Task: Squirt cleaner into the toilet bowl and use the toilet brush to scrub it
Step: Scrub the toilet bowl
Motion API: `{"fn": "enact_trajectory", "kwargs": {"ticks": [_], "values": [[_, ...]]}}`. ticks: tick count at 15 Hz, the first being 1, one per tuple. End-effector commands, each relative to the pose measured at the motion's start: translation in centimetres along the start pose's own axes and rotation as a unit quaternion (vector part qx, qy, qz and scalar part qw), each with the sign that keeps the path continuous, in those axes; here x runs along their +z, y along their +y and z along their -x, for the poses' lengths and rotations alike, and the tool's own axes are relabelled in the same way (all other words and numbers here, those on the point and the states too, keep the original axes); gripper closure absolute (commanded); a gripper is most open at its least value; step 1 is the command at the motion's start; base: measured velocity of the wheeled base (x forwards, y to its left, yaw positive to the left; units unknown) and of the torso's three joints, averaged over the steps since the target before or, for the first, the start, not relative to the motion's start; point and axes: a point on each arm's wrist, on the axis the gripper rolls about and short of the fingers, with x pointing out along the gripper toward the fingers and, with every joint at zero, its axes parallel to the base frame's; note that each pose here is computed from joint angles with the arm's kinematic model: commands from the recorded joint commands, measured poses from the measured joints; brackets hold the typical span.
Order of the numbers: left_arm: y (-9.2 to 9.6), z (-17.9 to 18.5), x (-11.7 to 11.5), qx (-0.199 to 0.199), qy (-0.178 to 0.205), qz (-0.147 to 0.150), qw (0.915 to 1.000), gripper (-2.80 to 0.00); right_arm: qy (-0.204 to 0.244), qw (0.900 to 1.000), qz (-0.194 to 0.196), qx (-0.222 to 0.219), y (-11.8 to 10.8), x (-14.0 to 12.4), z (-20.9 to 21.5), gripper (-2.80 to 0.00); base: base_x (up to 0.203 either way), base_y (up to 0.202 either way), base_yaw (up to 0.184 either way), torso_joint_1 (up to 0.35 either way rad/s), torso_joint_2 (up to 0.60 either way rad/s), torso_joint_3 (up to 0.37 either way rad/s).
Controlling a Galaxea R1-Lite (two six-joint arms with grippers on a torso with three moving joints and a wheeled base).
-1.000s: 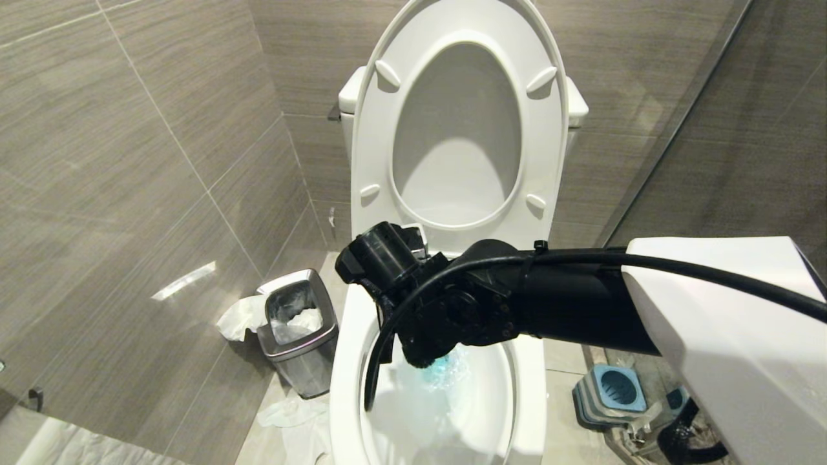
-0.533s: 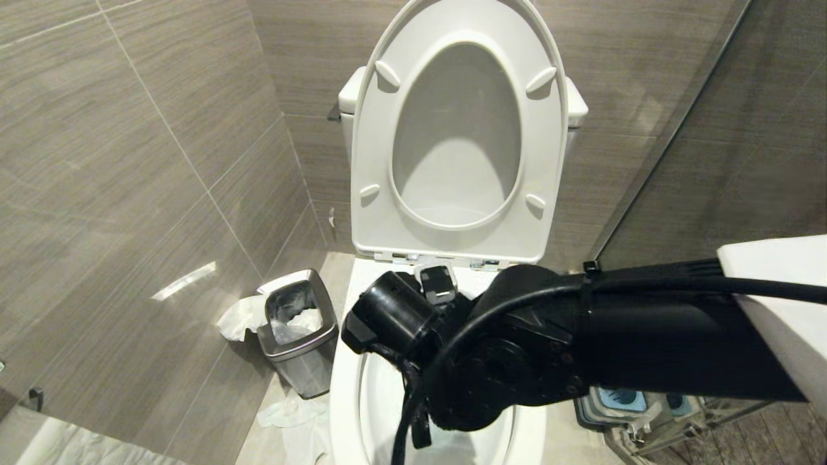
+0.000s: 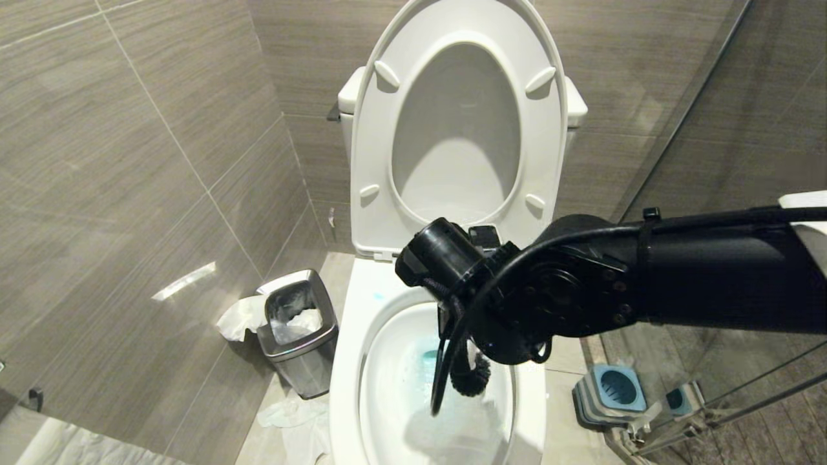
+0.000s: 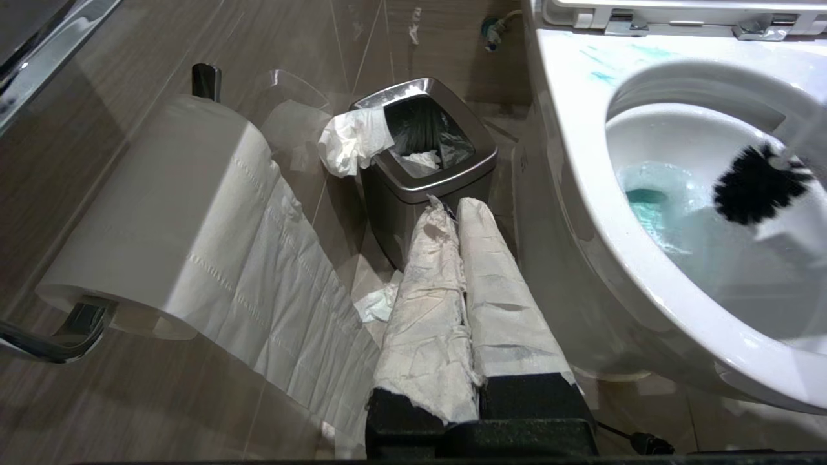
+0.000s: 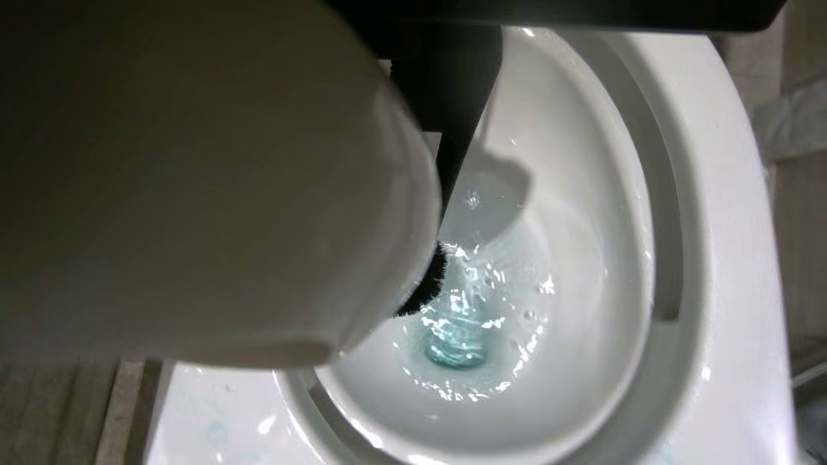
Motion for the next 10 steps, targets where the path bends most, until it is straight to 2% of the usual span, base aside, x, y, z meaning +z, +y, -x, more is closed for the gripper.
{"fn": "enact_trajectory", "kwargs": {"ticks": [1,4,5,7,10], "values": [[0.0,0.0,0.0,0.001,0.0,0.0,1.0,0.0,-0.002,1.0,0.004,0.001,2.5,-0.2,-2.3,0.0,0.0,0.0,0.0,0.0,0.0,0.0],[0.0,0.0,0.0,0.0,0.0,0.0,1.0,0.0,-0.005,0.998,0.037,0.054,6.0,-2.3,0.3,0.0,0.0,0.0,0.0,0.0,0.0,0.0],[0.0,0.0,0.0,0.001,0.0,0.0,1.0,0.0,-0.005,0.997,0.044,0.066,6.3,-2.8,1.6,0.0,0.0,0.0,0.0,0.0,0.0,0.0],[0.0,0.0,0.0,0.0,0.0,0.0,1.0,0.0,-0.006,0.997,0.045,0.067,5.3,-2.4,3.2,0.0,0.0,0.0,0.0,0.0,0.0,0.0],[0.0,0.0,0.0,0.0,0.0,0.0,1.0,0.0,-0.02,0.997,0.036,0.063,1.8,-1.0,6.5,0.0,0.0,0.0,0.0,0.0,0.0,0.0]]}}
